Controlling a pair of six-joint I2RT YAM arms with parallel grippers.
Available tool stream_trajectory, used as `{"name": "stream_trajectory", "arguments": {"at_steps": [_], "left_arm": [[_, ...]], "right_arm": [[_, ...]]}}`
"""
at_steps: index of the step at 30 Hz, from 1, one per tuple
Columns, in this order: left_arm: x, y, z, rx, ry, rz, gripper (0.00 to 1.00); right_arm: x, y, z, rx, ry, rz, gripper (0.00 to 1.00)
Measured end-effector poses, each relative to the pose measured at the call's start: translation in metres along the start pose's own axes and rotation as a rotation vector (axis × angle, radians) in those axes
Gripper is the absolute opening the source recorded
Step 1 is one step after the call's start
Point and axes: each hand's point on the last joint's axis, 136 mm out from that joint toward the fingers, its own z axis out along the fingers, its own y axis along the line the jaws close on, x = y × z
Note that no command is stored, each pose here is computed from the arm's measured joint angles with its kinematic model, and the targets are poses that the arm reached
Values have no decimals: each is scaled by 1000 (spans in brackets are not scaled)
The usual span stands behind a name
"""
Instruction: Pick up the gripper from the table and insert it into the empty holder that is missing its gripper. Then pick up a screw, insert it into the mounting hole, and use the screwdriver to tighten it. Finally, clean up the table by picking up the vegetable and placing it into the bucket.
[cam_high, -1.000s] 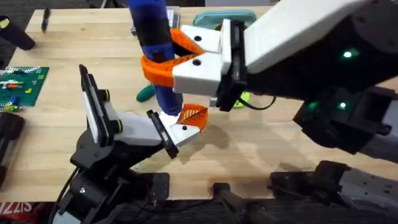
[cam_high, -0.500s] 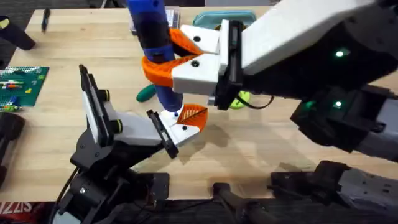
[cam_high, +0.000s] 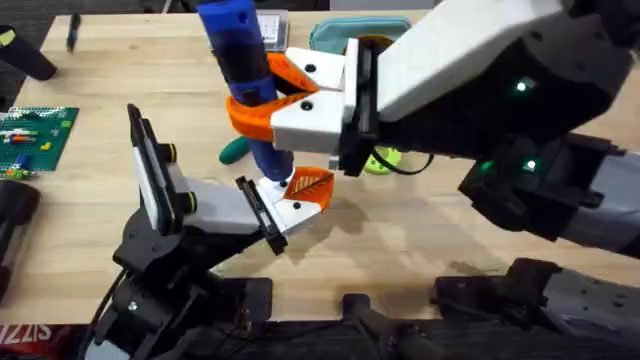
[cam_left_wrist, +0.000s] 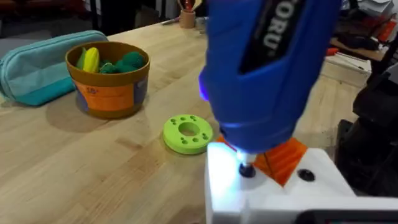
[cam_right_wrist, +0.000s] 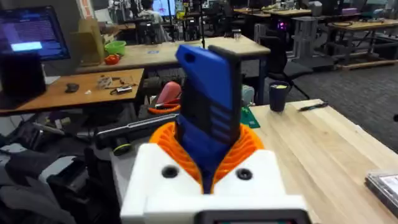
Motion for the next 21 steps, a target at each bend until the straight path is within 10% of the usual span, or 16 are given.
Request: {"name": "stream_trajectory", "arguments": {"at_steps": [21], "left_arm": [[0,1,0,-6,-2,0,8]], "right_arm": [[0,0,0,-1,-2,-2,53]]}}
